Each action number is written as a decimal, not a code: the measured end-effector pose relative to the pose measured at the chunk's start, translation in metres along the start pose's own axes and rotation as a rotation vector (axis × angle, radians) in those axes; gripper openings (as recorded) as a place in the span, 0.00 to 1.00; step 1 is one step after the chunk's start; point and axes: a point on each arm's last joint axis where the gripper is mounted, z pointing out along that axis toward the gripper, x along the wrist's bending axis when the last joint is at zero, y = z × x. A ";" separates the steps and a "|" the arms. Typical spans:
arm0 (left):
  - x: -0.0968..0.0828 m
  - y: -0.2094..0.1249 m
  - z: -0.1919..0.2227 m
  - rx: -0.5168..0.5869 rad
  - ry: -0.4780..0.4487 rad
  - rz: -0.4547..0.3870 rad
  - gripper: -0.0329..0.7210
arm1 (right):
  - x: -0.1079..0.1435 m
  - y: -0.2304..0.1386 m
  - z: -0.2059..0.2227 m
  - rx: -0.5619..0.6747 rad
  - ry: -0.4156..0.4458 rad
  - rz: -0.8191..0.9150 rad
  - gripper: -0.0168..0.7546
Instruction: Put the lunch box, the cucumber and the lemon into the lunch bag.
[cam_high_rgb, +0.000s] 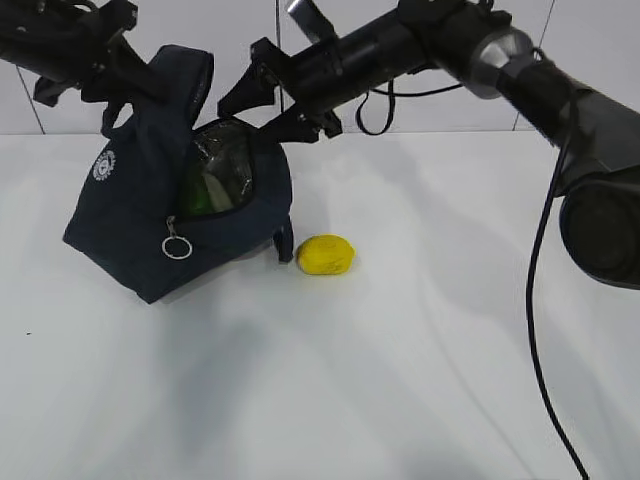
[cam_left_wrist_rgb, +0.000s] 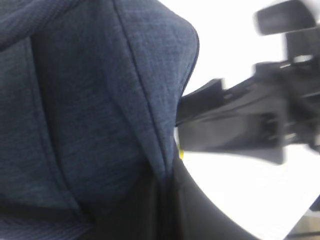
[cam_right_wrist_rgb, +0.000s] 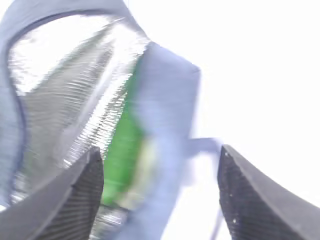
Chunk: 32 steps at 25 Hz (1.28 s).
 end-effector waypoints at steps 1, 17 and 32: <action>0.005 0.002 -0.003 -0.009 0.007 -0.009 0.05 | 0.002 0.004 -0.007 -0.016 -0.033 -0.037 0.71; 0.043 0.004 -0.033 0.026 0.091 -0.044 0.05 | 0.014 0.015 -0.035 -0.072 -0.276 -0.151 0.71; 0.044 0.001 -0.033 0.061 0.101 -0.030 0.05 | 0.021 0.022 -0.065 -0.094 -0.581 -0.322 0.71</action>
